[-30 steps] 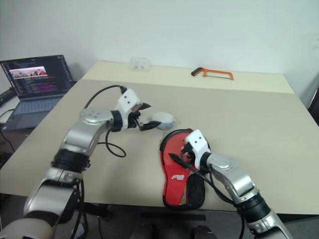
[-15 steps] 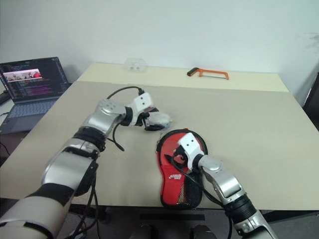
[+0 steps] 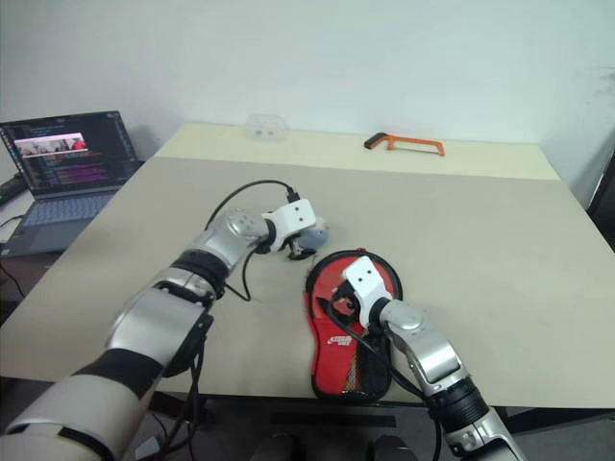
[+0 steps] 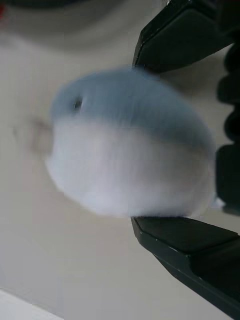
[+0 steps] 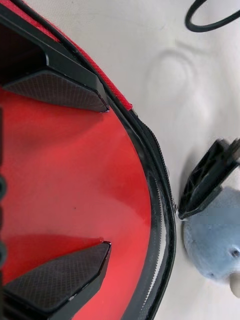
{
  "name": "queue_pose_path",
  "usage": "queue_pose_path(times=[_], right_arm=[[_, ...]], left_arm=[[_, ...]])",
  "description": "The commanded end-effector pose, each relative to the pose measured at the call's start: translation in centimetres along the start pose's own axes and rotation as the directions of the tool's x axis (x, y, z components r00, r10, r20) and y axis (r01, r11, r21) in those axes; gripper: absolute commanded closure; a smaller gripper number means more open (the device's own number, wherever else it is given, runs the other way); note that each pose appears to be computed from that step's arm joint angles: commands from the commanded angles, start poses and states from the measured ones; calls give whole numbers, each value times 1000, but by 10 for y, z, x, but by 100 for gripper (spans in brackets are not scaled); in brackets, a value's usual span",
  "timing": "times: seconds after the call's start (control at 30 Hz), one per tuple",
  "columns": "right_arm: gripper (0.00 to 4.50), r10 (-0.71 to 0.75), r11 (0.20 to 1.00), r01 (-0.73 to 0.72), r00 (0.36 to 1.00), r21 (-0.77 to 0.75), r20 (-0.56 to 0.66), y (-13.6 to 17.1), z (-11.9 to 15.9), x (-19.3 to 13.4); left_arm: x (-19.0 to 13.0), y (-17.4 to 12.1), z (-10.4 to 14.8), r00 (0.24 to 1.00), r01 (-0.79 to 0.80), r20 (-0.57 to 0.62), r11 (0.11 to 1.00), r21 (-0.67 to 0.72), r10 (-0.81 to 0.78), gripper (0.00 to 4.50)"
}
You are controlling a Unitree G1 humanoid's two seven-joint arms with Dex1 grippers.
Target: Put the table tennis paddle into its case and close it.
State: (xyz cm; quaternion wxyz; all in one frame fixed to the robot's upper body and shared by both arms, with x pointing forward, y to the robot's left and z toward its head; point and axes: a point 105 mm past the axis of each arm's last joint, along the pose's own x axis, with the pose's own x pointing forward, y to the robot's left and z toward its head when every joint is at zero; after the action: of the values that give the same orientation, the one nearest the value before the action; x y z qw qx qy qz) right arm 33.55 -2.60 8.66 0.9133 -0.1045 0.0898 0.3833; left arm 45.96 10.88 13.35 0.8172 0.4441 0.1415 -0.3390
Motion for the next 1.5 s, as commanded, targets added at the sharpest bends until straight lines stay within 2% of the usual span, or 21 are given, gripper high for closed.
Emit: queue_pose_path(times=[0.03,0.1,0.23,0.37,0.5,0.6,0.8,1.0,1.13,1.3,1.5], right_arm=[[1,4,1000,-3,997,10,-80,5,-21,0],[0,-3,1000,3,995,6,-99,5,-24,1],[0,-21,1000,22,990,4,-139,2,-32,0],[0,-48,999,48,984,-3,-171,-4,-37,0],[0,-30,999,28,983,-15,-183,-1,-38,0],[0,-6,1000,3,983,-14,-181,4,-37,1],[0,7,1000,-10,985,-19,-174,11,-33,3],[0,18,1000,-20,983,-13,-181,19,-33,-3],[0,24,1000,-26,982,-9,-185,26,-32,-6],[0,22,1000,-23,981,-4,-193,29,-32,-7],[0,18,1000,-19,981,-1,-195,29,-32,-7]], left_arm=[[5,1,-11,994,-71,-82,994,78,78,18],[8,-2,-10,993,-86,-80,993,79,92,57],[13,-9,-7,993,-84,-72,994,69,89,190],[12,-1,-6,984,-147,-91,985,94,156,314],[8,18,8,962,-252,-70,956,147,265,390],[5,29,28,940,-328,-19,919,219,340,401],[3,40,85,883,-469,143,818,333,448,402],[12,16,139,858,-513,277,759,401,433,403],[20,-11,169,858,-504,352,744,438,374,403],[28,-41,188,866,-474,402,748,465,298,403],[37,-73,191,890,-399,417,760,513,186,403]])
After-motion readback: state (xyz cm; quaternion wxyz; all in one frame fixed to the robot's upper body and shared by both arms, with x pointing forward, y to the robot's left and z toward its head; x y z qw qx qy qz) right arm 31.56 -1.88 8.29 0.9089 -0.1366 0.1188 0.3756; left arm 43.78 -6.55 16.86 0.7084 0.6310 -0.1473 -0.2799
